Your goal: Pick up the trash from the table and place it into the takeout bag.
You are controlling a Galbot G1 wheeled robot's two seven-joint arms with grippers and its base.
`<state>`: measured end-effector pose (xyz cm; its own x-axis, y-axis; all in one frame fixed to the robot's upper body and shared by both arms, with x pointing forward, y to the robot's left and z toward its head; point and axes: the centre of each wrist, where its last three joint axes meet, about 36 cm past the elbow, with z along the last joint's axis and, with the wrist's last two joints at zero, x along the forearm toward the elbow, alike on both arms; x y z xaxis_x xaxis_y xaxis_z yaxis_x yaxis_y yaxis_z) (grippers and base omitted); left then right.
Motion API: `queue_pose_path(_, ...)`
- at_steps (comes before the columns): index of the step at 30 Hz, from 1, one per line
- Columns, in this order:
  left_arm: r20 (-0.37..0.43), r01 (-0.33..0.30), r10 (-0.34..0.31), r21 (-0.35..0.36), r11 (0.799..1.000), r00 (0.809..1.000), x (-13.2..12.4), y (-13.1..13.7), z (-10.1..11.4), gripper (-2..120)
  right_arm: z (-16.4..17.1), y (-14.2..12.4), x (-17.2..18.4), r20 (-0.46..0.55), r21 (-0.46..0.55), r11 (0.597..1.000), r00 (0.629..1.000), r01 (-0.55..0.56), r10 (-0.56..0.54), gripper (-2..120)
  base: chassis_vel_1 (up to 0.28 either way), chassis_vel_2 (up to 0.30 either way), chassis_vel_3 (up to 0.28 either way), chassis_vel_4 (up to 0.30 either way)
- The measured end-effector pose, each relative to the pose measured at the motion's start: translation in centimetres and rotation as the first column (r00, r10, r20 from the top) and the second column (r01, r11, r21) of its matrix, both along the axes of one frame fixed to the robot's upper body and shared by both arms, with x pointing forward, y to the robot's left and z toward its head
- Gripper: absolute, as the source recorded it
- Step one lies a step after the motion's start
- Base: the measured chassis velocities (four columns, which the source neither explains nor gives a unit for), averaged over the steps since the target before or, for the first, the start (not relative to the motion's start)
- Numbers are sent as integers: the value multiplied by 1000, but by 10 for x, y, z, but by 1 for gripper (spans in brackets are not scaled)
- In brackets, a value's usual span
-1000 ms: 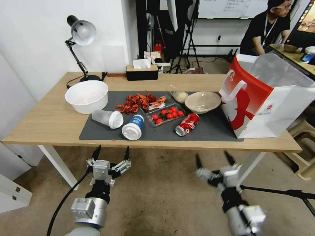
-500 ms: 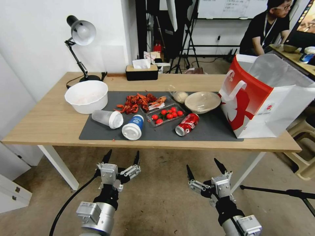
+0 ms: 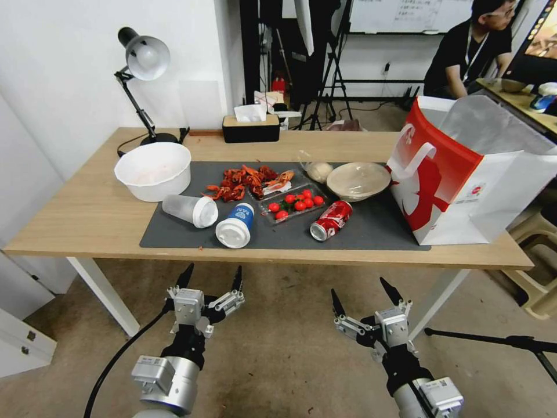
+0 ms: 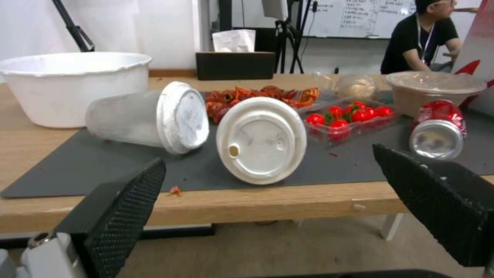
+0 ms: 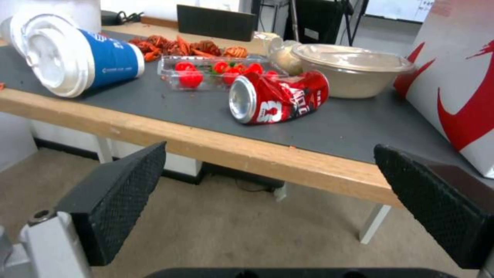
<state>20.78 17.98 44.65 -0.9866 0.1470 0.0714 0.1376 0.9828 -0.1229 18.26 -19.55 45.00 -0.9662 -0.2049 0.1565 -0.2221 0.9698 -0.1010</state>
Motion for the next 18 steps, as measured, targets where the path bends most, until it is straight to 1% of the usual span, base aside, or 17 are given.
queue_pose_path(14, 8, -2, 2, 12, 1000, 1000, 2, 4, -3, 100, 1, -1, 3, 10, -5, 1000, 1000, 2, -2, 100, 0, 0, 0, 0)
queue_pose_path(18, 10, -9, 9, 24, 1000, 1000, 5, 9, -5, 100, -1, -2, 6, 14, -3, 1000, 1000, 8, -8, 100, 0, 0, 0, 0)
